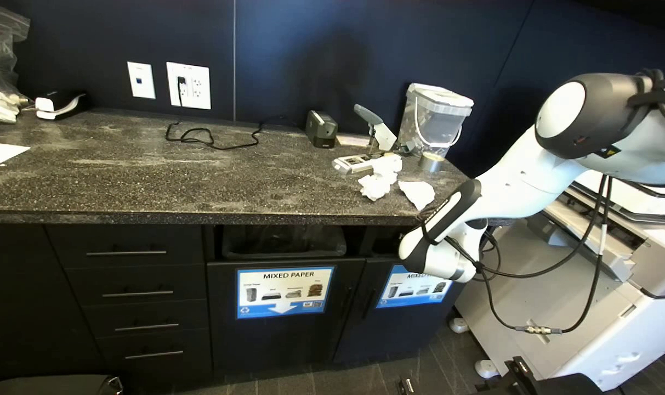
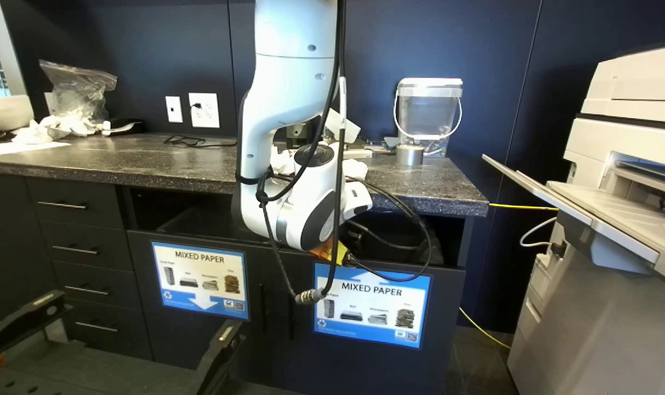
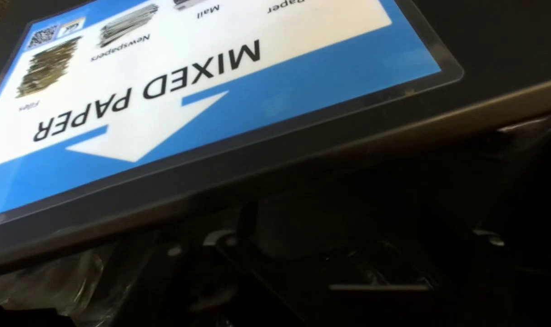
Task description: Put the tissues inside the rubbish bin.
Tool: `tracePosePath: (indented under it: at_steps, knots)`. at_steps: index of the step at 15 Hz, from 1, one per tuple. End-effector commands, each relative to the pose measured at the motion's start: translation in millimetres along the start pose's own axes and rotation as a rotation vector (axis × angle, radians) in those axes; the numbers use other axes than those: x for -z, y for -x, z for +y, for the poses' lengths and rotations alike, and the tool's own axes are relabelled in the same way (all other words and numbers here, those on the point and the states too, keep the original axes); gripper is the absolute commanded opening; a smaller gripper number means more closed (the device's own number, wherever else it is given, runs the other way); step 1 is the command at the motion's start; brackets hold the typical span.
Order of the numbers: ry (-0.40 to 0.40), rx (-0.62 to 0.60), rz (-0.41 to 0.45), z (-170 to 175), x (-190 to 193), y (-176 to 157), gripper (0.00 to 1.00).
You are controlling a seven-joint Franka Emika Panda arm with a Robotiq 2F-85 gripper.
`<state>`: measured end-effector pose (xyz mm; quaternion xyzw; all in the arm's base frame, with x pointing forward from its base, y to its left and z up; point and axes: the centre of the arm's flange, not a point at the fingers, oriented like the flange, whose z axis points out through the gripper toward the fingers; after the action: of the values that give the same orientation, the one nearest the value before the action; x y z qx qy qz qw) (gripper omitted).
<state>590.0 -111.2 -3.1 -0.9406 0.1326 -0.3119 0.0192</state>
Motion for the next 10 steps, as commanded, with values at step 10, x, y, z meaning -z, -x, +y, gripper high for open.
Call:
tracePosePath:
  at_steps: [10]
  knots:
    - [0.016,0.179,-0.093,21,97,-43,1.0]
